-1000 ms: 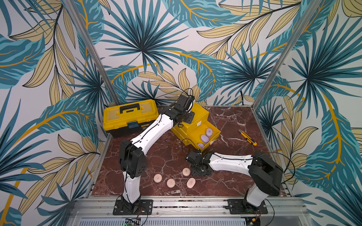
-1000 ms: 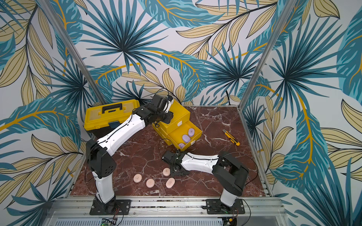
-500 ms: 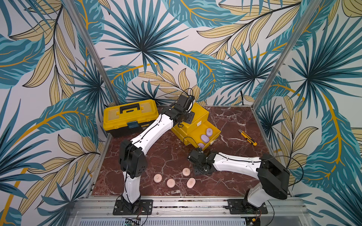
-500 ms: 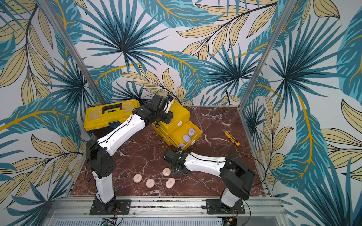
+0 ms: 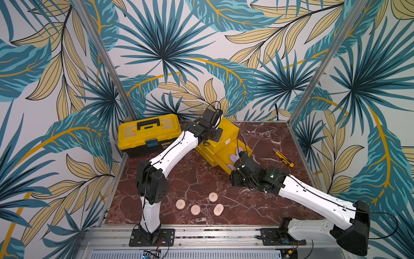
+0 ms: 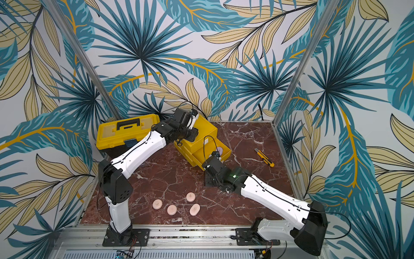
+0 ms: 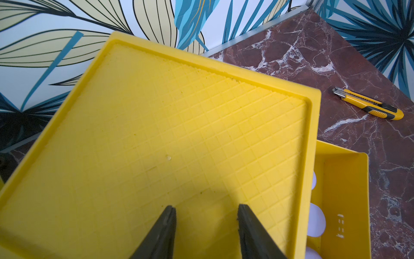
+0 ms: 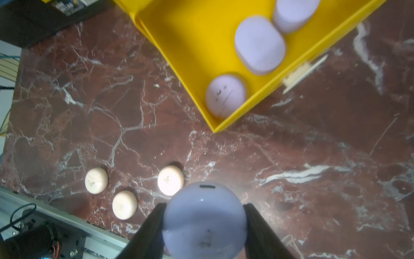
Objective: Put the bluetooth earphones in the drawer according to color
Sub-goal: Place the bluetooth earphone in the drawer.
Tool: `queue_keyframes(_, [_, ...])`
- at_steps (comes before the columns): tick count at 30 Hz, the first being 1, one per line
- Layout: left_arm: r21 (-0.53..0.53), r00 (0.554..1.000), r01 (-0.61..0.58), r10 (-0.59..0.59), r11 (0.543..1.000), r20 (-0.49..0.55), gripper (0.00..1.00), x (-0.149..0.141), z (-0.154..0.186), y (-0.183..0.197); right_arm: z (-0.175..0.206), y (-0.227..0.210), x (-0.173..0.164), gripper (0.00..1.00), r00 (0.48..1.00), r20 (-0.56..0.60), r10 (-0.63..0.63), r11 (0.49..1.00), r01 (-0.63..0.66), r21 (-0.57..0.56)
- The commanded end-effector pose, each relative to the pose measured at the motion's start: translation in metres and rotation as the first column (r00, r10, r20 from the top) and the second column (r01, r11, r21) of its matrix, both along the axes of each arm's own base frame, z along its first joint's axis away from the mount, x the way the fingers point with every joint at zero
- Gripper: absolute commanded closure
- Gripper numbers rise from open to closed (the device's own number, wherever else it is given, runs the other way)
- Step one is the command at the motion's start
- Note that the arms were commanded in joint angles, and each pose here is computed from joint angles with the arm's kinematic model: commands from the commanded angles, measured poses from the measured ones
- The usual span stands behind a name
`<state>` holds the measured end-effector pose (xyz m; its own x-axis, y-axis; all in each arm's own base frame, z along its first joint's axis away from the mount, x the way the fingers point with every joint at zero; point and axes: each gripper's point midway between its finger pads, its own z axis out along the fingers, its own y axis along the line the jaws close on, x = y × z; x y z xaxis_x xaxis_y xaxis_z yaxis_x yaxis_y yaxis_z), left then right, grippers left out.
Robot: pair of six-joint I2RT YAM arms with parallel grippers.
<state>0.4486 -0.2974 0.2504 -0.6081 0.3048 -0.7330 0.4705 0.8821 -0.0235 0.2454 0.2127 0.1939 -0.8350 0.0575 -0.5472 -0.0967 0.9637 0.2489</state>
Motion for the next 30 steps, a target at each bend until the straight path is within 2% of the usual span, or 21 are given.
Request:
queue_keyframes(1, [0.010,0.999,0.017,-0.016,1.000,-0.035,0.51,-0.012,-0.002,0.003,0.012,-0.018,0.027,0.52,0.999,0.049,-0.021,0.996,0.025,-0.082])
queue_keyframes(7, [0.006,0.999,0.022,-0.022,1.000,-0.039,0.51,-0.010,0.000,0.000,0.022,-0.024,0.076,0.52,0.994,0.088,-0.063,0.993,0.071,-0.091])
queue_keyframes(13, [0.017,0.999,0.027,-0.026,1.000,-0.036,0.51,-0.008,0.001,-0.001,0.004,-0.022,0.110,0.52,0.992,0.067,-0.104,0.992,0.108,-0.061])
queue_keyframes(22, [0.020,0.999,0.027,-0.026,0.999,-0.036,0.51,-0.008,0.000,0.000,-0.016,-0.009,0.145,0.53,0.991,0.040,-0.127,0.992,0.128,-0.010])
queue_keyframes(30, [0.018,0.999,0.031,-0.031,0.999,-0.038,0.51,-0.008,-0.001,-0.001,-0.030,-0.007,0.158,0.52,0.989,0.024,-0.147,0.989,0.146,0.014])
